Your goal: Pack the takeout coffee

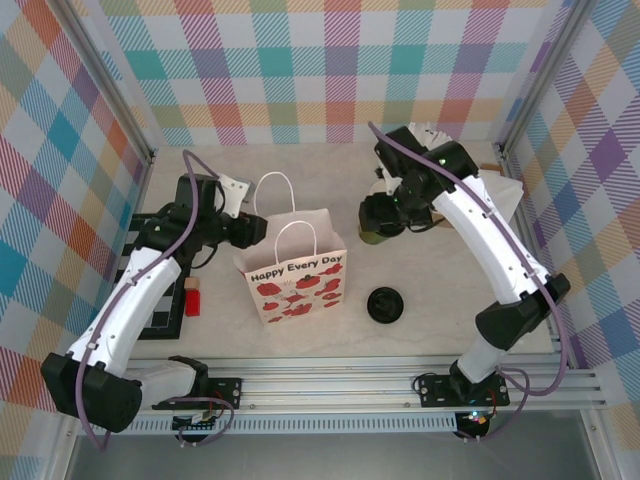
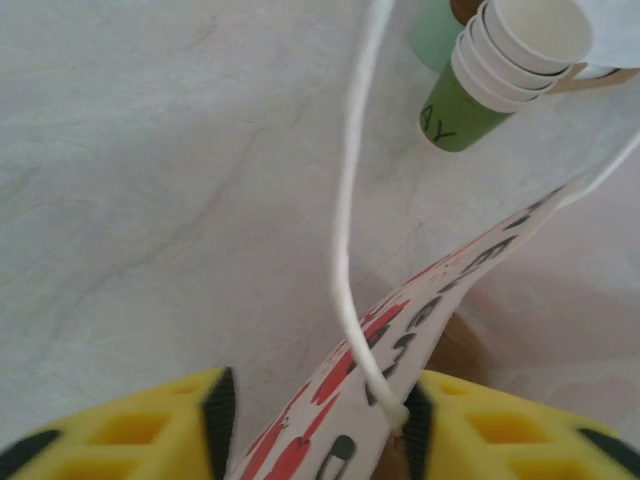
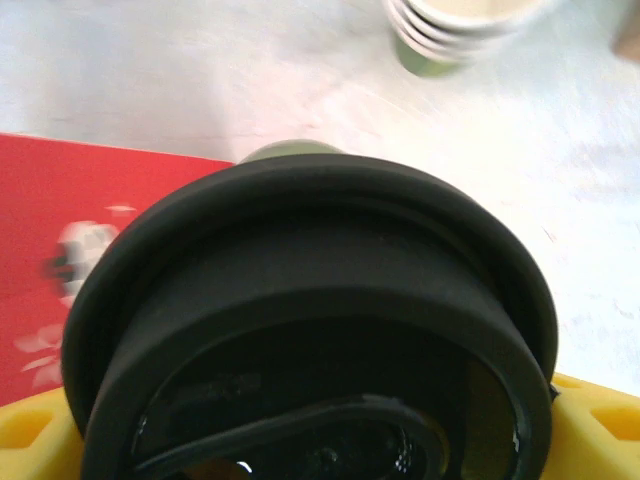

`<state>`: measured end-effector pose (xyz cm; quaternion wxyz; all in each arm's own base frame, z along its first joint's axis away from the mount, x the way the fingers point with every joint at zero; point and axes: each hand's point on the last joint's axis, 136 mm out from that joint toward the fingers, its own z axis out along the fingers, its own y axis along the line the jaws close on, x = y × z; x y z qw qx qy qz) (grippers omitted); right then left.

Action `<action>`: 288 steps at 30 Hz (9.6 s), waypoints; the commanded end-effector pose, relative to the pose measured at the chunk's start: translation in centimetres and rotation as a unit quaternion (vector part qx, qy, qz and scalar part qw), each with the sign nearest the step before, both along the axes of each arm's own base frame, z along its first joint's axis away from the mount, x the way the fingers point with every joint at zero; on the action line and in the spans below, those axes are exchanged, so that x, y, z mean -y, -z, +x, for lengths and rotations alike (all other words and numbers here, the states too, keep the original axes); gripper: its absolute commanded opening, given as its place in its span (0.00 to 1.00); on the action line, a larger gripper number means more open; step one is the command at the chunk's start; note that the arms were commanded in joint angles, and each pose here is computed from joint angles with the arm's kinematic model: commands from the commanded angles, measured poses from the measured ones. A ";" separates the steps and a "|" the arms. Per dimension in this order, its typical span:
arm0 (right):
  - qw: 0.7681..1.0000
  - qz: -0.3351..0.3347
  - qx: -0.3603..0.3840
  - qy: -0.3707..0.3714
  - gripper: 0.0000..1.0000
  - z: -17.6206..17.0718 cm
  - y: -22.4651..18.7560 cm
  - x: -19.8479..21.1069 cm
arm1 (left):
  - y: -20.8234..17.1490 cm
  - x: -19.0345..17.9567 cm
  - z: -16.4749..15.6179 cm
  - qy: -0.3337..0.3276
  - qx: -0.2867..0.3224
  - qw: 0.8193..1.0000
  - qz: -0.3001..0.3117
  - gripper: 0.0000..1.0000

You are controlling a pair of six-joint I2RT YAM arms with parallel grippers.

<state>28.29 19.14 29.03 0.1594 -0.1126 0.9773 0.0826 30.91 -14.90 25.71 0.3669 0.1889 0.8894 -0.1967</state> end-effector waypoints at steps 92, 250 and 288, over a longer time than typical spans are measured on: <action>0.946 0.017 -0.068 -0.317 0.45 -5.9 2.3 -12.0 | -0.1 0.3 -0.4 0.034 -0.169 0.981 0.094 0.00; 0.931 -0.136 -0.058 -0.334 0.42 -5.8 6.4 -11.7 | -0.8 1.2 -6.3 0.025 -0.210 0.974 -0.085 0.62; 0.927 -0.168 -0.047 -0.332 0.40 -6.2 7.4 -11.3 | -3.0 1.4 1.7 0.014 -0.064 0.995 -0.077 0.00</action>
